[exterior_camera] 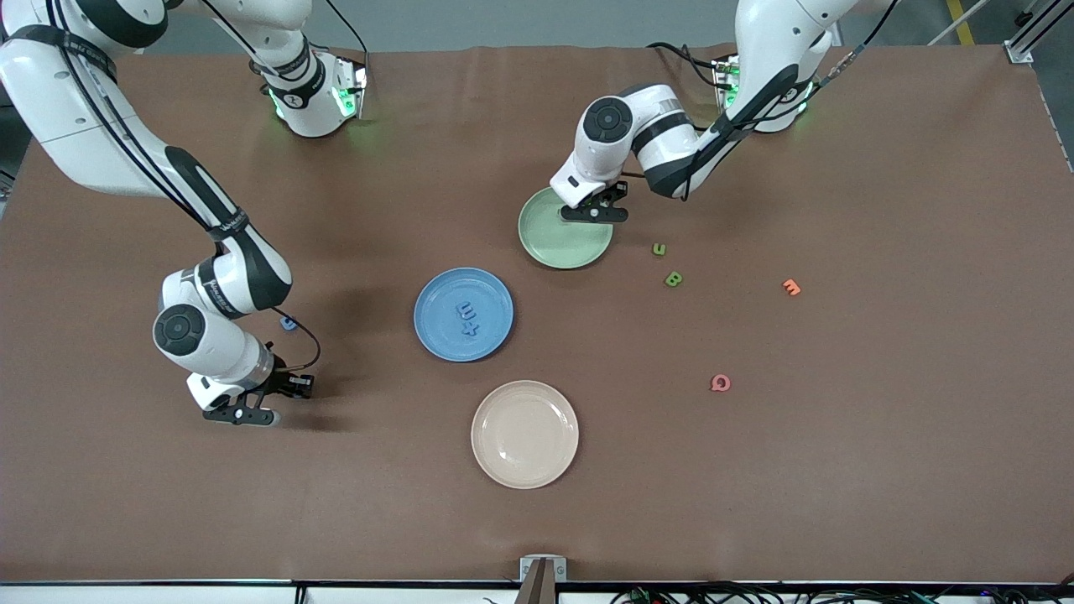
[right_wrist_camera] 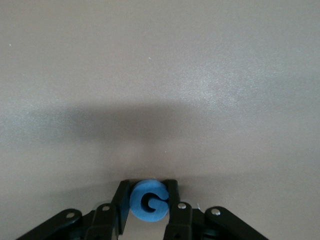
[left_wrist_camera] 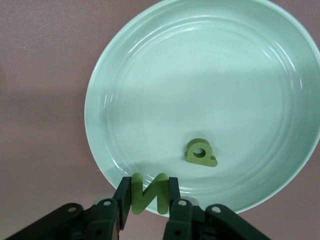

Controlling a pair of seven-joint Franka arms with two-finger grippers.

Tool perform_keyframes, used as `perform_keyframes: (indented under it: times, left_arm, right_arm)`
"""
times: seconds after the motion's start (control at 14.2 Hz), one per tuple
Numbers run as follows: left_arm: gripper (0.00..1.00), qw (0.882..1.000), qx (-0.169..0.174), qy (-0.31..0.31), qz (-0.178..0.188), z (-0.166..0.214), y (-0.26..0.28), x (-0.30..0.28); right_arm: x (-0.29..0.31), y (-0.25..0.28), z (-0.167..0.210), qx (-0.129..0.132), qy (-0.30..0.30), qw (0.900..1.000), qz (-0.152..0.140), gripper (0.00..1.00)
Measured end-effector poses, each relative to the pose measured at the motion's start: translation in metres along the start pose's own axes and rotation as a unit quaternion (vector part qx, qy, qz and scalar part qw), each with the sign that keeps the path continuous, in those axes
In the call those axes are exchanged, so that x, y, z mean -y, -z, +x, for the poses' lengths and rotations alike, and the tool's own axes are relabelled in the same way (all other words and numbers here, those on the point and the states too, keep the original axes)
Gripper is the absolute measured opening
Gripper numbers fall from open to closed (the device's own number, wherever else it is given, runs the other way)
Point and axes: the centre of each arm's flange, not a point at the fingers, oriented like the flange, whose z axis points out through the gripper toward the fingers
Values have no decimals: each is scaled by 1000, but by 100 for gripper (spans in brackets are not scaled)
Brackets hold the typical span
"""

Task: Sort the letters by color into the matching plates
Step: 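Carry N to green plate with the left gripper while the right gripper grasps G, then release N on green plate with the left gripper while the right gripper places G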

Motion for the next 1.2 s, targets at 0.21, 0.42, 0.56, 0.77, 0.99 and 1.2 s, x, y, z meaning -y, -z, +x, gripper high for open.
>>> perform_keyframes:
  times: [0.21, 0.42, 0.56, 0.77, 0.99, 1.2]
  left_arm:
    - [51, 1000, -1, 4, -2, 3, 1, 2]
    - [84, 1000, -6, 12, -8, 12, 5, 5]
    - [100, 1000, -12, 20, -13, 21, 11, 8]
    - [100, 999, -25, 31, -18, 44, 24, 26]
    - [100, 999, -44, 20, -21, 69, 40, 52]
    - [100, 997, -63, 30, -22, 99, 59, 90]
  right_arm:
    - [37, 3, -10, 22, -51, 998, 0, 35]
    - [146, 32, -45, 50, -123, 991, 22, 35]
    - [199, 53, -69, 63, -154, 986, 29, 35]
    - [252, 64, -101, 73, -201, 977, 28, 35]
    - [300, 65, -137, 78, -232, 969, 21, 35]
    - [326, 65, -159, 80, -250, 965, 16, 35]
